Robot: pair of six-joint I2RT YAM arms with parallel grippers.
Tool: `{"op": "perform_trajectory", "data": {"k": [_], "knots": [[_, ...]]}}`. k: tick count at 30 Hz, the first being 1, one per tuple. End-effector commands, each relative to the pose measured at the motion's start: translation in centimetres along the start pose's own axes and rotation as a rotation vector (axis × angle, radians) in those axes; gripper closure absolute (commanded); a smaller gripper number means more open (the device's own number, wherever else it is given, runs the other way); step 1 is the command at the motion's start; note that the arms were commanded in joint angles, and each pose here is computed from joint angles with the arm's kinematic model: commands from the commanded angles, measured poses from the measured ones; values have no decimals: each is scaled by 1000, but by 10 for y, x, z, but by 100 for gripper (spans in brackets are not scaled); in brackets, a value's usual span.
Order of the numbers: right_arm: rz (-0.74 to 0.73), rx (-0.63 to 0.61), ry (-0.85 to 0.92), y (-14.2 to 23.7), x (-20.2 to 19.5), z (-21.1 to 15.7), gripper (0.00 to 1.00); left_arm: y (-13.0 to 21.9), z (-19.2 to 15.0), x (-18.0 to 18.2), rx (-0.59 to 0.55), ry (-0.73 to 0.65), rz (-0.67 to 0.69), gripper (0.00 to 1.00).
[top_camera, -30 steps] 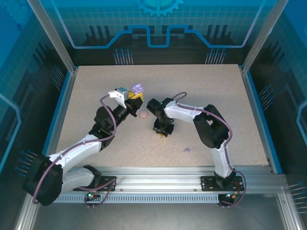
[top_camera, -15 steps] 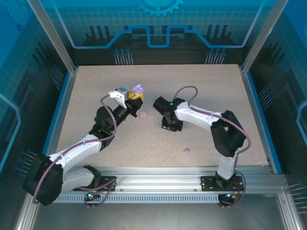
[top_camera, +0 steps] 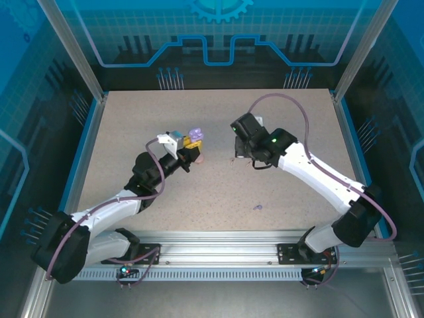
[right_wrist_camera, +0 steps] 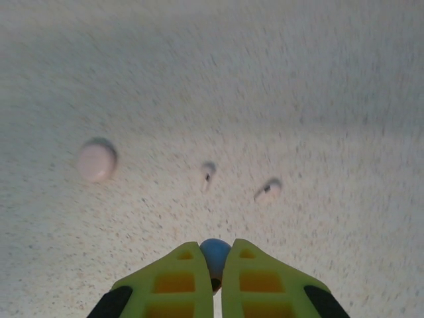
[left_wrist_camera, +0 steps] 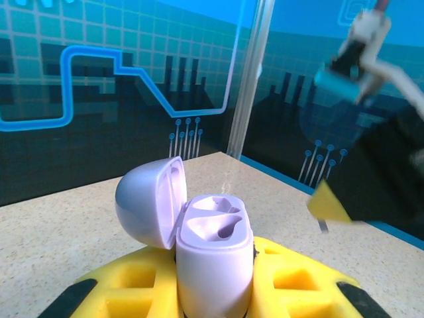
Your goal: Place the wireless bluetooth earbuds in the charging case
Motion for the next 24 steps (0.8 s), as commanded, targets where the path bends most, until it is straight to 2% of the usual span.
{"op": "perform_trajectory", "data": {"k": [1,6,14,24], "knots": [[63,-144,83,30,6,33,93,-3,2,-12,-31,-64,-91,100],[153,-269,172,61,23,52,92,-16,3,-21,-30,-127,-108,100],[274,-443,263,101,38,66,92,-48,13,-40,-95,-318,-30,100],[385,-589,284,132,37,68,92,-79,29,-53,-185,-383,-10,100]]}}
Point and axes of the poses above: each hand's point on the last joint's axis, 136 mm out from that joint toward the fingers, its own y axis back along the fingers, its own x axis along the line the jaws close on, z = x × y, the point moved 7 cm from there along y, back along the fingers, and after that the axes turned 4 degrees about y, right-handed, at the moved point
